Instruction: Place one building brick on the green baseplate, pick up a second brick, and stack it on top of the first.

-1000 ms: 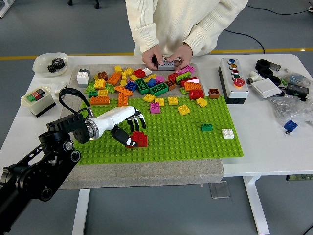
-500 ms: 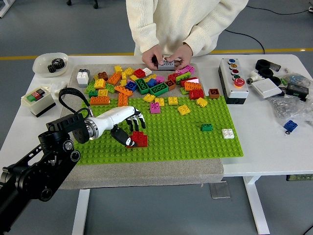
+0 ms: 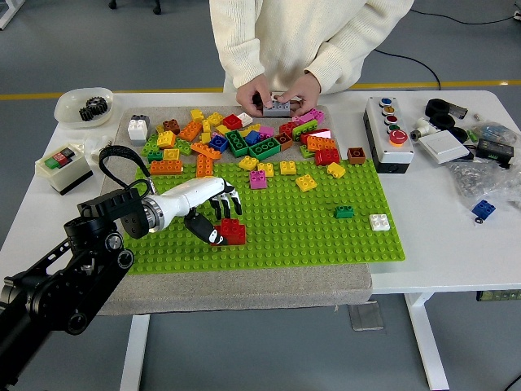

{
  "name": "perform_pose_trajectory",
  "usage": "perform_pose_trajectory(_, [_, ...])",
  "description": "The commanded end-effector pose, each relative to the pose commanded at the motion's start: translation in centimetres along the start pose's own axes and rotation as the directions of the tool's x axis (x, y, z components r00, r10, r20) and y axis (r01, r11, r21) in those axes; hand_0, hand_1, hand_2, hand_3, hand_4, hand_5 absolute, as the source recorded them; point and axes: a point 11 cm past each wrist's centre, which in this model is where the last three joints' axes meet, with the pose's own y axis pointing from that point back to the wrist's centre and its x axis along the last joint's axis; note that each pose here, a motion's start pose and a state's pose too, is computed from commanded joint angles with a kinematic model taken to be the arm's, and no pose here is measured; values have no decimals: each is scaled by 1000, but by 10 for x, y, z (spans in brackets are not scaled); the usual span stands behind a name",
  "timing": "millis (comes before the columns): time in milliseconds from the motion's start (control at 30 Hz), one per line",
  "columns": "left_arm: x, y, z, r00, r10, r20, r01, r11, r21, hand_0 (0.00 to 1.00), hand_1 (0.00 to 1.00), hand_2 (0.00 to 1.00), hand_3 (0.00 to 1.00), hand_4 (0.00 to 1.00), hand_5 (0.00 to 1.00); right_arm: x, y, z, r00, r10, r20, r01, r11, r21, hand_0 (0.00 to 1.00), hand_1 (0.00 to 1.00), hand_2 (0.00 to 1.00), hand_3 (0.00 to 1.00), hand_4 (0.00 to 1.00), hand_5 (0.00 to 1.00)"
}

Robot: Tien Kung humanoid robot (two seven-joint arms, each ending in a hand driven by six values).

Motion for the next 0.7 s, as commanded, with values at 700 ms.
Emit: perform_pose_trajectory(700, [0, 0, 0, 1000, 4, -10, -4, 1000, -5, 603, 465, 467, 508, 998, 31, -1, 0, 0, 1000, -3, -3, 3, 1000, 1, 748, 656, 727, 617, 860, 342])
